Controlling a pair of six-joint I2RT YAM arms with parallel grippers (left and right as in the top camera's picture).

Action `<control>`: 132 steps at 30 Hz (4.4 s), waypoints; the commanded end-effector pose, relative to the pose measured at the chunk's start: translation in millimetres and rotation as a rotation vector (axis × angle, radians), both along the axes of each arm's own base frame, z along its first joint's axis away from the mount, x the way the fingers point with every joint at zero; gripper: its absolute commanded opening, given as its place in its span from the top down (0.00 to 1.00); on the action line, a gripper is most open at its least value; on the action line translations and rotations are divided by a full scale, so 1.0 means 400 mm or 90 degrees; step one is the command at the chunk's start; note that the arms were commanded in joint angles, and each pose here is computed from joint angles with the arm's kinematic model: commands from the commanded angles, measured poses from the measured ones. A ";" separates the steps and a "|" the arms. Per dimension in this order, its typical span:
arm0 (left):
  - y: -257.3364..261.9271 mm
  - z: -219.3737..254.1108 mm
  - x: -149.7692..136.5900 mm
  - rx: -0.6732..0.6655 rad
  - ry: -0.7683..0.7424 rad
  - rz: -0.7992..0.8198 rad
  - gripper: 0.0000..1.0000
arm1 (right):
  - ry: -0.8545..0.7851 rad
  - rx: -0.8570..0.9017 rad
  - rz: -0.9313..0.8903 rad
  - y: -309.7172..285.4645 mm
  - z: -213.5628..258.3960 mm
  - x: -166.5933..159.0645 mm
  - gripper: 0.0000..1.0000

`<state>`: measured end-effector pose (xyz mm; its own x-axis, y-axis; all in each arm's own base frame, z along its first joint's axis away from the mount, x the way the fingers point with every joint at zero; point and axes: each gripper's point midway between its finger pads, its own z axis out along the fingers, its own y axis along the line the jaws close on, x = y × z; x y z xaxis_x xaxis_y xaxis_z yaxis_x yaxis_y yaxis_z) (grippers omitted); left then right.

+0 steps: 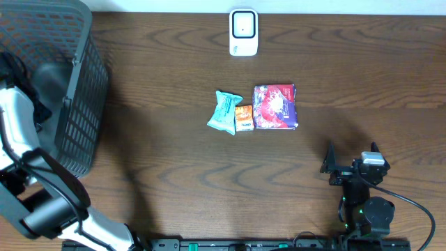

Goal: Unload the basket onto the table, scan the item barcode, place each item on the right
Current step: 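Reach the left gripper into the basket and grasp the blue Oreo pack, then lift the Oreo pack out and carry it toward the scanner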

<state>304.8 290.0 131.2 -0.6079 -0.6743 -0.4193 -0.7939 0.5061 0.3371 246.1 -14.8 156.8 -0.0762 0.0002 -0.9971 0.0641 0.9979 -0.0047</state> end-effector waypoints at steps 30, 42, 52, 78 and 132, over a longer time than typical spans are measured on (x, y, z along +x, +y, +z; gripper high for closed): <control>0.041 -0.235 -0.091 -0.058 0.118 0.045 0.36 | 0.001 0.011 0.005 0.005 -0.002 0.000 0.01; 0.027 -0.287 -0.078 -0.071 0.081 0.037 0.92 | 0.001 0.011 0.005 0.005 -0.002 0.000 0.01; 0.007 -0.207 -0.036 -0.090 -0.001 0.023 0.93 | 0.000 0.011 0.005 0.005 -0.002 0.000 0.01; -0.425 0.608 0.086 -0.171 -0.696 -0.343 0.92 | 0.000 0.011 0.005 0.005 -0.002 0.000 0.01; -1.121 -0.199 0.297 -0.387 -0.217 -0.273 0.49 | 0.000 0.011 0.005 0.005 -0.002 0.000 0.01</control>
<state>428.4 -141.2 48.6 -0.7308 -0.6060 -0.3143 -0.5407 0.7949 -0.2753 246.1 -14.9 156.7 -0.0765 0.0002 -0.9971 0.0645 0.9979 -0.0047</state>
